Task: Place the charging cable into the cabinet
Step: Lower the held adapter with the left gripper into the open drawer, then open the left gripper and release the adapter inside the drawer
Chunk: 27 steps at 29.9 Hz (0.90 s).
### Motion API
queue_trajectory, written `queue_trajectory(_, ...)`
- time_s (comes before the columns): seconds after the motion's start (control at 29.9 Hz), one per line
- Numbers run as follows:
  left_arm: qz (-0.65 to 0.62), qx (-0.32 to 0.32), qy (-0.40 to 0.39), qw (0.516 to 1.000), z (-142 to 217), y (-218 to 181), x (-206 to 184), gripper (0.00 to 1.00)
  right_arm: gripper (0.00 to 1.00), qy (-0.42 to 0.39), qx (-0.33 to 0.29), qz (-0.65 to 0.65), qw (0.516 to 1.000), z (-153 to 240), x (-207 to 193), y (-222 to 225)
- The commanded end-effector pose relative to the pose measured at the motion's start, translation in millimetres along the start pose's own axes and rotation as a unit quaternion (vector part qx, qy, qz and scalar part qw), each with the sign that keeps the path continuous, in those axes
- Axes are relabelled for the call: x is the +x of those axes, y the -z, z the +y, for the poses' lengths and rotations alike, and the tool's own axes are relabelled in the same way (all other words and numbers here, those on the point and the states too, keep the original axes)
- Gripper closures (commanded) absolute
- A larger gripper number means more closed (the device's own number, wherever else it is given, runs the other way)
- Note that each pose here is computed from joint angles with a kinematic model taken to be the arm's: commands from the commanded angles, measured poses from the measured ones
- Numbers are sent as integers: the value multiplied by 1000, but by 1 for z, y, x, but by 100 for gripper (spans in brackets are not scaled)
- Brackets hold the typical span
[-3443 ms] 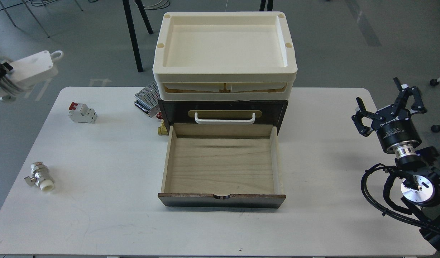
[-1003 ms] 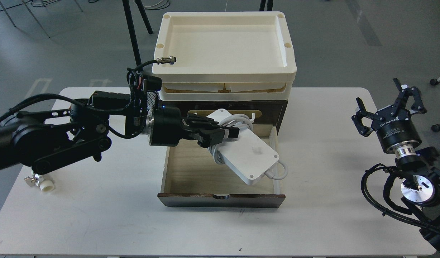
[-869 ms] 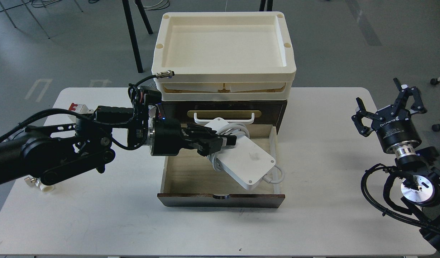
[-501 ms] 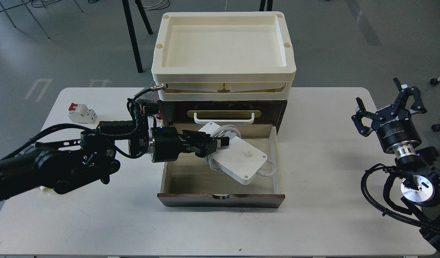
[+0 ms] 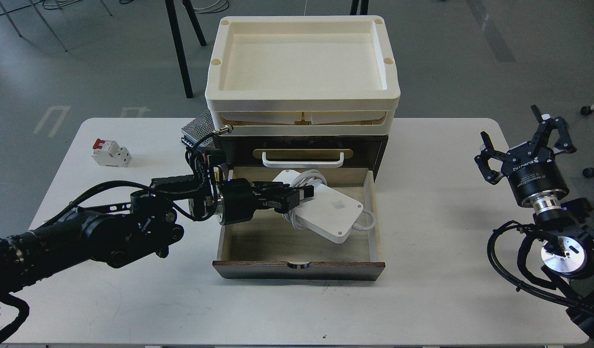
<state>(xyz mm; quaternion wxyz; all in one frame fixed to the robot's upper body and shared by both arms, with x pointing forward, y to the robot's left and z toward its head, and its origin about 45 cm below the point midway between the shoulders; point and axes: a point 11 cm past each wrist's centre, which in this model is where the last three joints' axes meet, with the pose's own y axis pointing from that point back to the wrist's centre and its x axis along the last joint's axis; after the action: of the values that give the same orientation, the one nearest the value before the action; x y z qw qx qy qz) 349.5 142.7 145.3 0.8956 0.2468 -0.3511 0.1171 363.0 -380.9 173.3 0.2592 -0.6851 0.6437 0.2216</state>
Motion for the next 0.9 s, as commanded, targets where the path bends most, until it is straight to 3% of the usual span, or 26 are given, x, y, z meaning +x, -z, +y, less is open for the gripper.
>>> queue_trajectory(0.0, 9, 18, 0, 1000, -1, 13, -10, 93, 1, 0, 0, 0, 1000, 0, 0, 0)
queue_trajectory(0.57, 22, 57, -9, 998, 5, 38, -36, 88, 1, 0, 0, 0, 1000, 0, 0, 0)
queue_trajectory(0.87, 33, 59, -12, 998, 5, 39, -40, 70, 1, 1, 0, 0, 1000, 0, 0, 0)
